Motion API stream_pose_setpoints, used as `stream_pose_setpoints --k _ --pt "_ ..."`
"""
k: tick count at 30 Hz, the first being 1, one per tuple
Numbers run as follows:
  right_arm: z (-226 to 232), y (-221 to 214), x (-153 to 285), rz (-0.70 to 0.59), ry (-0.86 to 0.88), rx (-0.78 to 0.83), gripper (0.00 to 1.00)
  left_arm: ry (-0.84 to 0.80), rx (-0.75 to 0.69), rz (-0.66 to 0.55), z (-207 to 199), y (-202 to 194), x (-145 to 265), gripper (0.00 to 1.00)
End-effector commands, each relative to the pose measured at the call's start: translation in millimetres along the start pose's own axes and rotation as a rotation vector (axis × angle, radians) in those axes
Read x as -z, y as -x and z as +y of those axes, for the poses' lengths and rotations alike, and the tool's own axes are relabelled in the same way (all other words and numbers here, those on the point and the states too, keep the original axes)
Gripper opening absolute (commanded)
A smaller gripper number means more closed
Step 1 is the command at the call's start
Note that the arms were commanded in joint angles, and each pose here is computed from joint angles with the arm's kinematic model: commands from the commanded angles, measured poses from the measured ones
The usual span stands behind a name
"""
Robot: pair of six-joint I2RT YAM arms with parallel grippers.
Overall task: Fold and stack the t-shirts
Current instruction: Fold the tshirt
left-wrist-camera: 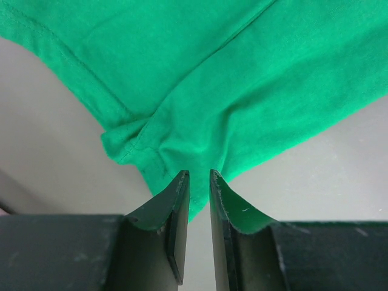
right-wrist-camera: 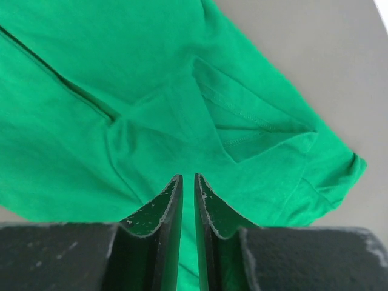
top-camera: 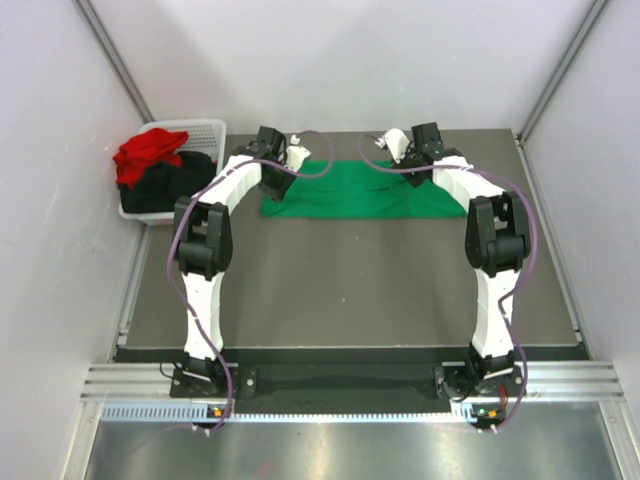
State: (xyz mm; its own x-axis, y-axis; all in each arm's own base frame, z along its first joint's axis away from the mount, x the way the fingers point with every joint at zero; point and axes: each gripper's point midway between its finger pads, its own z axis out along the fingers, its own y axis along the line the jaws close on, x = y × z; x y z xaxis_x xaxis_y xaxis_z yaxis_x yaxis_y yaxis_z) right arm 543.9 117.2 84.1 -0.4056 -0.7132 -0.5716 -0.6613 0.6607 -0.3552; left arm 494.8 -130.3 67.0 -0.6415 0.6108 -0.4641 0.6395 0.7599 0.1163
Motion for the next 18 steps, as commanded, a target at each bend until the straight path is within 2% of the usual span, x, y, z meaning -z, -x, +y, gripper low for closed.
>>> stream_pose_setpoints --k 1,9,18 --pt "-24 8 0 -0.025 -0.043 -0.002 0.14 0.001 0.025 -0.057 2 16 13 0.25" --pt "-30 -1 -19 -0.005 -0.043 -0.017 0.12 0.017 0.034 -0.039 2 9 15 0.25" --pt "-47 20 -38 -0.054 -0.068 -0.042 0.11 0.035 0.036 -0.004 2 -3 15 0.25"
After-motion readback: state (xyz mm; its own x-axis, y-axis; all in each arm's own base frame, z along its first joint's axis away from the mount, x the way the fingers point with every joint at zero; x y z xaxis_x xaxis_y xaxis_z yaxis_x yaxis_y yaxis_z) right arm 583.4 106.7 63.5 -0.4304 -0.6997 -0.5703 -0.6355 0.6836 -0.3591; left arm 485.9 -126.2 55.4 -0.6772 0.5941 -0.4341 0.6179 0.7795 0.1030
